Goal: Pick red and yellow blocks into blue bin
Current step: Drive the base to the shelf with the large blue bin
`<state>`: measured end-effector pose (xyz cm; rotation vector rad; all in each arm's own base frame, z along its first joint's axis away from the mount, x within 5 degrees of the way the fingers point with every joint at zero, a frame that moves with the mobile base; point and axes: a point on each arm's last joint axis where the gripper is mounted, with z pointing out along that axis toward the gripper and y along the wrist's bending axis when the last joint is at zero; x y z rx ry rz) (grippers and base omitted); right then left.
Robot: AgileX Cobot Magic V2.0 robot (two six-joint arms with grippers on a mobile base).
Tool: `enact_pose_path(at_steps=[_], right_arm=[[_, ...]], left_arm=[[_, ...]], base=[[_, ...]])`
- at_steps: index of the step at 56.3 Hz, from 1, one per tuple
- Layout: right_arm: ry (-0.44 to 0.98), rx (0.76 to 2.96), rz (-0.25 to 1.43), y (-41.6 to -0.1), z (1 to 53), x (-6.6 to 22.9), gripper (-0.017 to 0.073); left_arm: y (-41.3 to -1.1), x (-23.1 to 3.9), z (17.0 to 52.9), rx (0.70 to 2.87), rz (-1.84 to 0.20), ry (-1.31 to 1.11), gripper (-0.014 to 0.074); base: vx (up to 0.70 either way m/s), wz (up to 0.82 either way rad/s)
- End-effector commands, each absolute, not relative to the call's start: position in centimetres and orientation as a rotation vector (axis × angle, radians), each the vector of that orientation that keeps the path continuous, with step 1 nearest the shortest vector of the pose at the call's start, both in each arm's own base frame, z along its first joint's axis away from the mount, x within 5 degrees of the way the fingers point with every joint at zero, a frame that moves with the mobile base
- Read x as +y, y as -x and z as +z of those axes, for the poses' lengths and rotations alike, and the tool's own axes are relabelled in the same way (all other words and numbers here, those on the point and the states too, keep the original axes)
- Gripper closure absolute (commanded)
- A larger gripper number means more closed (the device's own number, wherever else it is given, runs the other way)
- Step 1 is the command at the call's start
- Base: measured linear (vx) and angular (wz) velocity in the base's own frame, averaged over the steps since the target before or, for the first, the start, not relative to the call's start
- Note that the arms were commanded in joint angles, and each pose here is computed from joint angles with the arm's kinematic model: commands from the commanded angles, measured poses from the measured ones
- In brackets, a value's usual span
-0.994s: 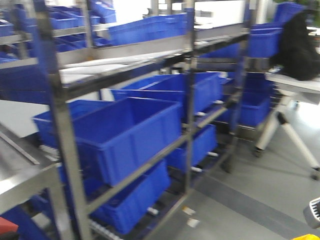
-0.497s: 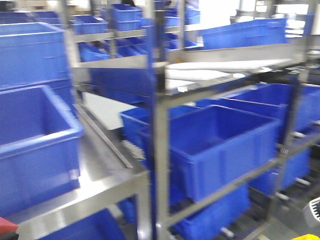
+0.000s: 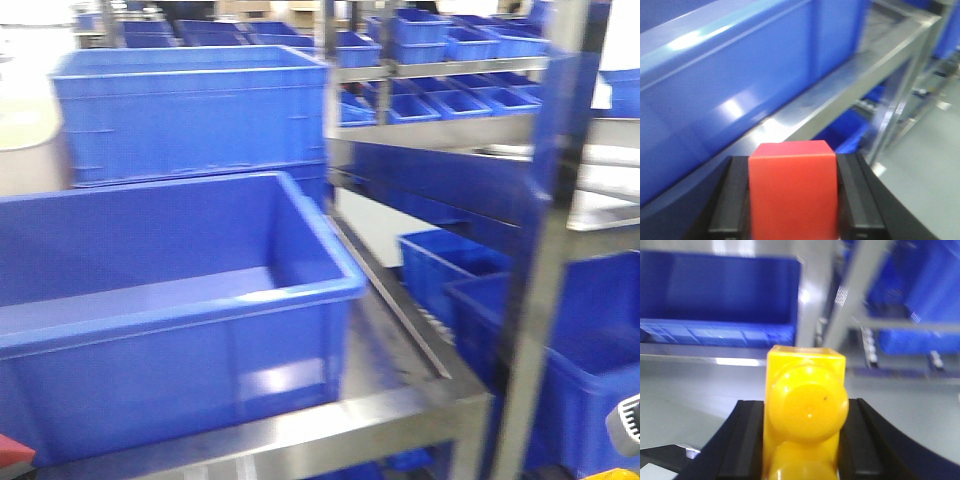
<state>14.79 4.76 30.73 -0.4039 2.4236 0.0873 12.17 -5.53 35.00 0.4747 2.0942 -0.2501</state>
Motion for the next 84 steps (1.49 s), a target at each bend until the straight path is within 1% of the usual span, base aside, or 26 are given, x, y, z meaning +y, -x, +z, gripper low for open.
enact_pose_path(at_steps=[1,46,84], right_arm=[[0.4,2.331,0.093,-15.07,32.06,4.83,0.0387],[0.4,2.331,0.093,-15.07,32.06,4.83,0.0387],[0.402,2.316,0.082,-15.21,32.14,4.78,0.0387]], left_arm=[[-12.41,-5.74,36.51,1.991,-0.278,-0.451,0.033],[-12.41,-5.74,36.51,1.991,-0.278,-0.451,0.033],[-12.41,-5.74,36.51,1.991,-0.278,-0.451,0.033]], base=[[0.1,0.49],[0.05,0.32],[0.0,0.04]])
